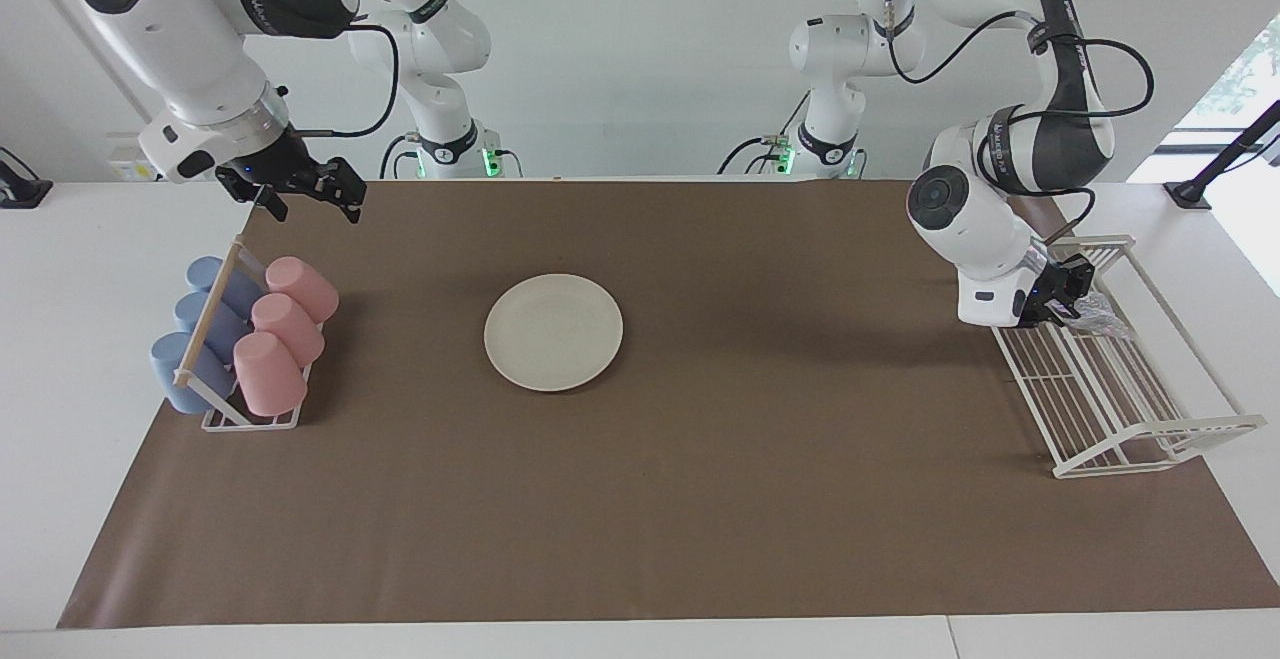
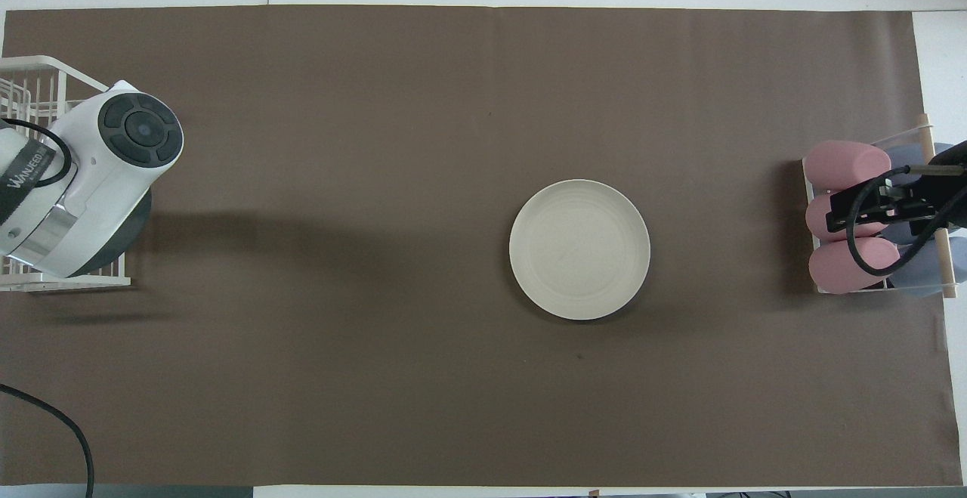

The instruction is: Wipe plate with sponge

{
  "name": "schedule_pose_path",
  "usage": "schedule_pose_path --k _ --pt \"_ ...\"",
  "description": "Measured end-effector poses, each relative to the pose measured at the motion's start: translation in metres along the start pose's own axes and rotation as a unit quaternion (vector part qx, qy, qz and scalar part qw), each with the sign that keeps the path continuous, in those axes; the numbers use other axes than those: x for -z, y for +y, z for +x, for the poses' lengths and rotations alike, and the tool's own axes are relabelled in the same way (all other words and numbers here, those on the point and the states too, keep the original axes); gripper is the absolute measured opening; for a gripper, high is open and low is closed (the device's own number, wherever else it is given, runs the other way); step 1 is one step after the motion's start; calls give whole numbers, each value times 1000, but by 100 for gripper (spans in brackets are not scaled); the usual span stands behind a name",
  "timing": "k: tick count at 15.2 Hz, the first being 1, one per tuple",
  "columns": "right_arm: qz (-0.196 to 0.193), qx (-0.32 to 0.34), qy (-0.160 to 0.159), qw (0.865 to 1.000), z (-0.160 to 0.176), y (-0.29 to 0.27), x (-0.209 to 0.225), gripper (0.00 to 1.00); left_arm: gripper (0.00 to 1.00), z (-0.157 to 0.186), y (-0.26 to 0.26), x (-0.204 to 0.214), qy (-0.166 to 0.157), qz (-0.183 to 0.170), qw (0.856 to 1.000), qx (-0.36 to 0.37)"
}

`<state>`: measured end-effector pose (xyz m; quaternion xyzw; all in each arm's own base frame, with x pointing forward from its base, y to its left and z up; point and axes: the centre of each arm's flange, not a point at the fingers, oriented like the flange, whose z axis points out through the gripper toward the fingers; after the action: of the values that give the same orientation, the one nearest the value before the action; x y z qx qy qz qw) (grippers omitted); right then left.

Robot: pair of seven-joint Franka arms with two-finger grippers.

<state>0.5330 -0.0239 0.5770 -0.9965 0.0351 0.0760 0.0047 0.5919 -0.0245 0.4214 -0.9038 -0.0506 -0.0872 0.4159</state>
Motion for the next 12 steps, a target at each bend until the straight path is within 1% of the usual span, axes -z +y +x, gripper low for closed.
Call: schedule_pose_path --k 1,2,3,4,5,6,7,8,9,11,12 --pt "0 0 0 1000 0 0 0 100 45 0 0 0 0 -1 1000 0" --pt "0 0 0 1000 0 0 0 100 52 0 0 0 0 -1 1000 1" --pt "0 0 0 1000 0 0 0 100 52 0 0 0 0 -1 1000 1" --pt "0 0 0 1000 0 0 0 100 57 0 0 0 0 -1 1000 1" --pt "0 0 0 1000 0 0 0 100 57 0 0 0 0 -1 1000 1" --pt "0 0 0 1000 0 0 0 100 60 0 0 1 0 -2 1000 1" --pt "0 0 0 1000 0 0 0 100 71 0 1 2 1 -3 1000 1" --pt "0 0 0 1000 0 0 0 100 71 0 2 3 0 -6 1000 2" --pt "0 0 0 1000 0 0 0 100 74 0 2 4 -3 -12 1000 5" --pt "0 0 0 1000 0 0 0 100 93 3 1 11 -12 -34 999 20" --pt "0 0 0 1000 0 0 0 100 100 6 1 18 -15 -48 998 28"
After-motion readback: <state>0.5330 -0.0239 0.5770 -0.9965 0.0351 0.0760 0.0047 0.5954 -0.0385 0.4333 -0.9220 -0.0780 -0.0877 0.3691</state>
